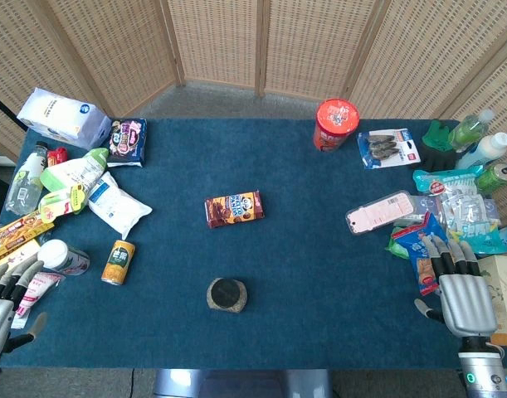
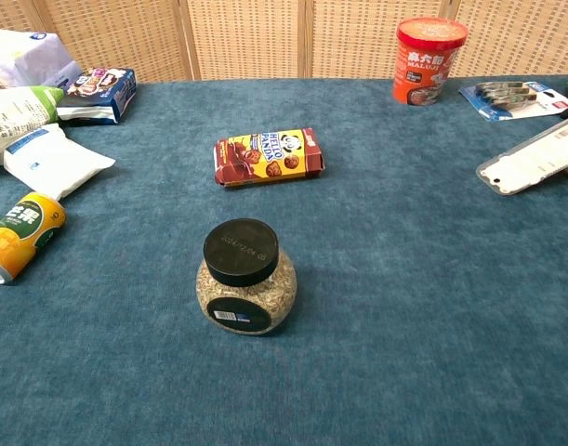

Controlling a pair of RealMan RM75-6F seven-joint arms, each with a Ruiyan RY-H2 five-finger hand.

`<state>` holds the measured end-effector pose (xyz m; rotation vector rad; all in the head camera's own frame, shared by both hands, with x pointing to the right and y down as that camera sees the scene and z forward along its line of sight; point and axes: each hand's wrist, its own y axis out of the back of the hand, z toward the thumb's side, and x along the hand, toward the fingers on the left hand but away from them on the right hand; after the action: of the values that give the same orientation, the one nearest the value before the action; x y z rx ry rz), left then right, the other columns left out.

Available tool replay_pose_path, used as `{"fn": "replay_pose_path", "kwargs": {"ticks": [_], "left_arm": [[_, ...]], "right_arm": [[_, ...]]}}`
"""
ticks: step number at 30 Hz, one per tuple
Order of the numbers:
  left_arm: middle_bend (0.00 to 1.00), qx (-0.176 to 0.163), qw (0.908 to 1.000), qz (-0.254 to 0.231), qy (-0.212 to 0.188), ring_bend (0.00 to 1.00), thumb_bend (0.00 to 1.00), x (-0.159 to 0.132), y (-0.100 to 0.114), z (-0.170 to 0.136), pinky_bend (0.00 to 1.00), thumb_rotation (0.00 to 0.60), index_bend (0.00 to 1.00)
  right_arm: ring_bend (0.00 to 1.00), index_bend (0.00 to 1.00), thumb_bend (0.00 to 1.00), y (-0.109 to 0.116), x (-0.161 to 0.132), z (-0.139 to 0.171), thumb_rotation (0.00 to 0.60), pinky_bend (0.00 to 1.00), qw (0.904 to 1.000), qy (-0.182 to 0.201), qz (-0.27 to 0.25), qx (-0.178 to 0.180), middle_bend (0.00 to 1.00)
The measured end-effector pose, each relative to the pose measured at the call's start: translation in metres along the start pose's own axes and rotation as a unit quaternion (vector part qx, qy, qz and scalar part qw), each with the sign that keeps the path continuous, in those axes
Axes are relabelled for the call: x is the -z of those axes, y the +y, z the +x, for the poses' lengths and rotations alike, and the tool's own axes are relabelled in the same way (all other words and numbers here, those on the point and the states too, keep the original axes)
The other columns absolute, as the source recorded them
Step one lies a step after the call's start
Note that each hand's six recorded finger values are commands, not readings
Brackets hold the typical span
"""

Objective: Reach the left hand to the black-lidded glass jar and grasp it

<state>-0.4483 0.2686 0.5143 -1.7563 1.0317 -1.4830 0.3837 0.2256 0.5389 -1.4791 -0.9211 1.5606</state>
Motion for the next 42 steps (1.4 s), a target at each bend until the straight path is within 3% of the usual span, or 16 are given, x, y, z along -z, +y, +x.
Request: {"fn": "replay_pose_path", "kwargs": {"ticks": [11,19,29,42], "left_arm": [[0.03,0.017,0.9994,-0.009,-0.029,0.13,0.39,-0.012,-0.008,0.01,0.0,0.6,0.04],[0.0,0.077,0.9915,-0.041,-0.098,0.04,0.17,-0.046,-0.028,0.031,0.0,0.6,0.0],[0.0,0.155,0.9628,-0.099,-0.198,0.02,0.15,-0.124,-0.071,0.076,0.0,0.6,0.0],[0.0,0.215,0.9283,-0.174,-0.249,0.05,0.16,-0.197,-0.125,0.125,0.0,0.6,0.0]], "right_arm": [[0.0,0.0,0.14,-0.003,-0.001,0.009,0.6,0.0,0.9996,0.006,-0.026,-0.013,0.0],[0.0,0.0,0.14,-0.002,-0.006,0.015,0.6,0.0,0.9989,0.018,-0.039,-0.018,0.0],[0.0,0.0,0.14,0.006,-0.002,0.023,0.6,0.0,0.9984,0.019,-0.052,-0.013,0.0],[0.0,0.0,0.14,0.012,0.01,0.036,0.6,0.0,0.9963,0.011,-0.083,-0.019,0.0]]}}
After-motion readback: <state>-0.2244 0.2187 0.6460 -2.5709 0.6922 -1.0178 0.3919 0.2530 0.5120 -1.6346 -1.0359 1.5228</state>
